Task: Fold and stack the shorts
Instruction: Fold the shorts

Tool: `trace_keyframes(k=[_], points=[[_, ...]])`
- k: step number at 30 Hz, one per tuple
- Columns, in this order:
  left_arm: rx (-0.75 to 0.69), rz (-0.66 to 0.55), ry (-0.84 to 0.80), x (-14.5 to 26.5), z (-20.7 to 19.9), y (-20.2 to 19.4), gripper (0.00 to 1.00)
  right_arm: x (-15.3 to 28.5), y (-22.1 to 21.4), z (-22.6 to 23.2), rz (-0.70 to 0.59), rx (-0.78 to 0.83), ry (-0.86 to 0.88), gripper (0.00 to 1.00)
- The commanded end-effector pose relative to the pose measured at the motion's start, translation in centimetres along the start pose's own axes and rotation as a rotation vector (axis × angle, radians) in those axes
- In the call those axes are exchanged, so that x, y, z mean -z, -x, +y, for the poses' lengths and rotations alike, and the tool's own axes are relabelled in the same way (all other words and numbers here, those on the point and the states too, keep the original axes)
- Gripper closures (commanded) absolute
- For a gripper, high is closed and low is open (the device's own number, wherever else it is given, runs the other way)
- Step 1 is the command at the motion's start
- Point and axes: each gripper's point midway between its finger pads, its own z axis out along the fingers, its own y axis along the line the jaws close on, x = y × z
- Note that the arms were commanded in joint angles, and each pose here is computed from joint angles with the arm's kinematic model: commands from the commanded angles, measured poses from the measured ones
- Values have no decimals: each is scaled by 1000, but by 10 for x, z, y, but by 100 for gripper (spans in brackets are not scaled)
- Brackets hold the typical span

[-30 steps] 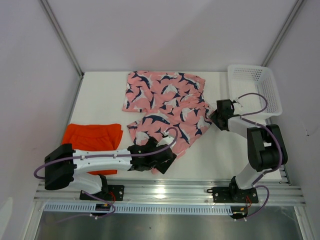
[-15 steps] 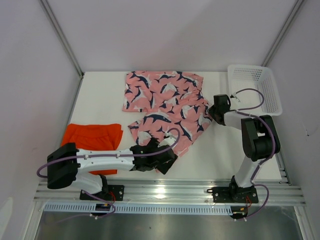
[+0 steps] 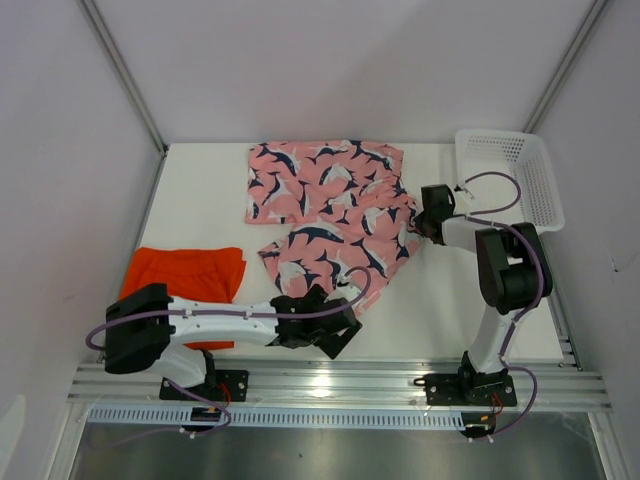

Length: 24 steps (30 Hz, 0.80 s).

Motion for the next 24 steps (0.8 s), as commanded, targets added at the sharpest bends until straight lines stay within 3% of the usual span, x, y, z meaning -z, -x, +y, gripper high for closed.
trace_keyframes(k=[1, 4, 14, 24], points=[[-40, -18, -82, -1, -21, 4, 3, 18, 14, -2, -55, 0, -1, 100], [-67, -1, -110, -5, -29, 1, 6, 22, 13, -5, -53, 11, 4, 100], [-85, 83, 10, -25, -19, -10, 12, 24, 9, -2, -40, 29, 19, 100], [-17, 115, 17, -29, 2, -22, 40, 28, 14, 2, -42, 29, 39, 100]])
